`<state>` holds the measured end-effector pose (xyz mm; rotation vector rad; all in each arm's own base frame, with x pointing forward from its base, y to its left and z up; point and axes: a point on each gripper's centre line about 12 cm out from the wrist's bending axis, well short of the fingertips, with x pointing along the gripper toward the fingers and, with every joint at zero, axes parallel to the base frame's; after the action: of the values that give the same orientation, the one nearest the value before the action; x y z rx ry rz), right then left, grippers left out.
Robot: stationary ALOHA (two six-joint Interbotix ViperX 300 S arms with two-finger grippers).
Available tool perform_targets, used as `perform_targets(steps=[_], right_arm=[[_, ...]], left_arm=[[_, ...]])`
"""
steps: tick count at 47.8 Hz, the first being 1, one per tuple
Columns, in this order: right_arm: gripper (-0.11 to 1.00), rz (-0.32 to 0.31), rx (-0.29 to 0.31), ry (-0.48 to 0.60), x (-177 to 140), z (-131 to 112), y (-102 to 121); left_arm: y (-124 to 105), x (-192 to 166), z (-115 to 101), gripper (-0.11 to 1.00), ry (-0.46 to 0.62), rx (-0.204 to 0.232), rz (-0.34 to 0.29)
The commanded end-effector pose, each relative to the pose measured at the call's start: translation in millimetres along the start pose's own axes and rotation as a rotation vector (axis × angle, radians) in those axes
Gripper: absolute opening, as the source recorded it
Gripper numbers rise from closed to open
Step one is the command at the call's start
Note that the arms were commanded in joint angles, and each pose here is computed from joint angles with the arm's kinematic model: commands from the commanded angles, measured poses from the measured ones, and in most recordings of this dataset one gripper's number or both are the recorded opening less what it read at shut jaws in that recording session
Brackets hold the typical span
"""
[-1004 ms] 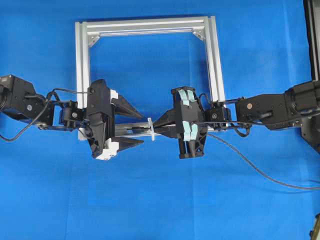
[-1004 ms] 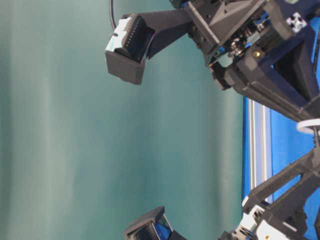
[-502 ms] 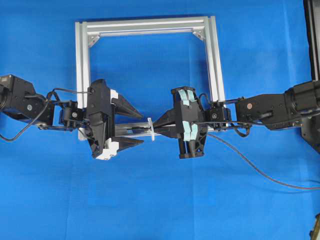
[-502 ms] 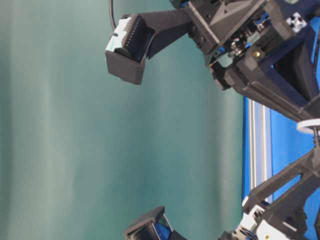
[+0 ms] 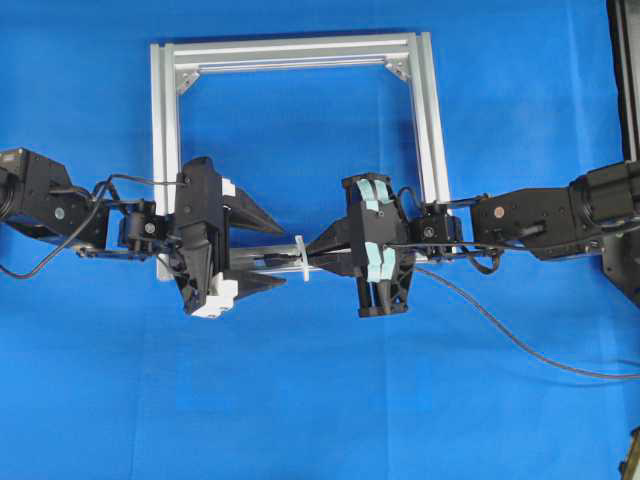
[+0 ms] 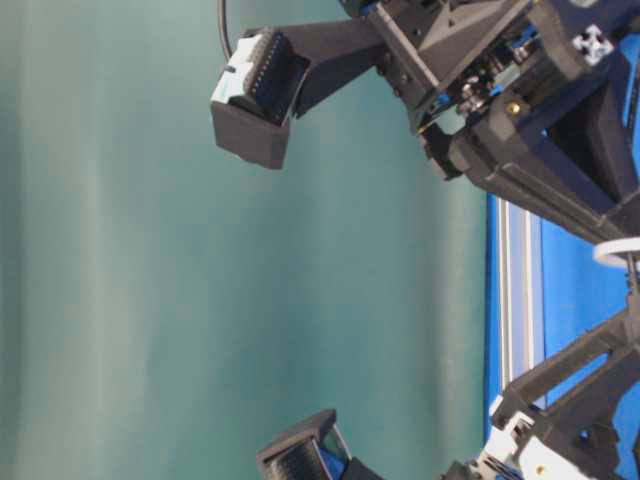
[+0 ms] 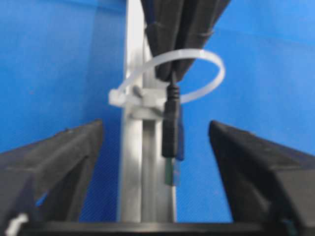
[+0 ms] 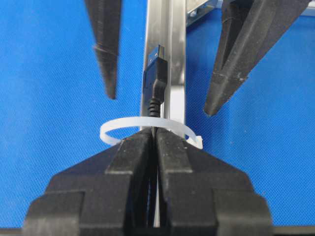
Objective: Insert the wire through the string loop located in the center.
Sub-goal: 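Close the left gripper on the USB plug beyond the loop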
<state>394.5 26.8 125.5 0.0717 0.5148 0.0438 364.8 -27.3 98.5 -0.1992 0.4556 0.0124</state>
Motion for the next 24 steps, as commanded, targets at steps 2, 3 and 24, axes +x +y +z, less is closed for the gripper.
perform_targets(steps=[2,3,24], right_arm=[[-0.02,0.004,-0.001,-0.037,-1.6,11.7,1.1],[-0.02,0.004,-0.001,-0.037,-1.6,11.7,1.1],[-0.02,0.005,-0.005,-0.032,-1.8,10.6,1.7]], left_arm=[[0.3,0.7,10.3,0.66,-0.021,-0.005,0.001],[0.9,0.5,9.9,0.6,-0.019,-0.004,0.002],[5.0,0.2,9.3,0.07,-0.009,-0.004,0.014]])
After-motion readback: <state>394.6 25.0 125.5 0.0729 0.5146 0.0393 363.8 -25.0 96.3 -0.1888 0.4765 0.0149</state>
